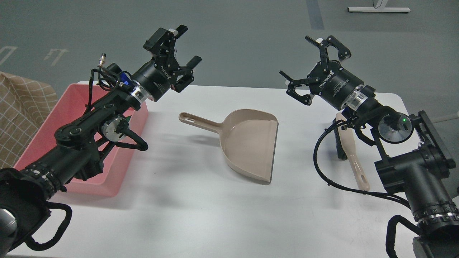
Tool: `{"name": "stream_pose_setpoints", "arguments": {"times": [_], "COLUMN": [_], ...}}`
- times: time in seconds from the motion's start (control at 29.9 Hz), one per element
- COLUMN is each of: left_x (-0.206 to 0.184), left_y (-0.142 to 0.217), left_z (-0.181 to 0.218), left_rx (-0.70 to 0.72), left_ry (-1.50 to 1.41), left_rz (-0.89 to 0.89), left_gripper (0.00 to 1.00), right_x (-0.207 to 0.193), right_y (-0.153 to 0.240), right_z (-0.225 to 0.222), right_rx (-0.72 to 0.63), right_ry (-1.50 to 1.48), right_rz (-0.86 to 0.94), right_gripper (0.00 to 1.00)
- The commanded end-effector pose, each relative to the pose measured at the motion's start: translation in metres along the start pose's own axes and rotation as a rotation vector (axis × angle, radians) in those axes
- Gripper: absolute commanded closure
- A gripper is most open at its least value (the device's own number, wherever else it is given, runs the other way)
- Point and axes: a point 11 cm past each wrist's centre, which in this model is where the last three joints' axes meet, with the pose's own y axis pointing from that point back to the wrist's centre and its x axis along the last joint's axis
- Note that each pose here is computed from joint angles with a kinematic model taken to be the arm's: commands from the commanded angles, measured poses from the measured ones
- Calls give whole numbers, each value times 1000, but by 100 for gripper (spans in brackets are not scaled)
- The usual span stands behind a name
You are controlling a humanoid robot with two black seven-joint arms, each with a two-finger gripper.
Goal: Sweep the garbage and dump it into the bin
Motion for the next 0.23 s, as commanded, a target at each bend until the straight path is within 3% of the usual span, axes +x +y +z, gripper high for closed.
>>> {"name": "stream_pose_setpoints", "arguments": {"times": [0.0,0.2], "left_x": [0,0], "left_y": [0,1], "left_z": [0,-1], "left_rx": [0,1], "left_ry": [0,1], "left_rz": [0,1], "left_gripper": [2,2], "right_x": [0,0], "right_y": [0,0], "right_z": [0,0], "right_rx": [0,1], "right_ry": [1,1], "right_rz": [-1,-1], "right_gripper": [0,0]}}
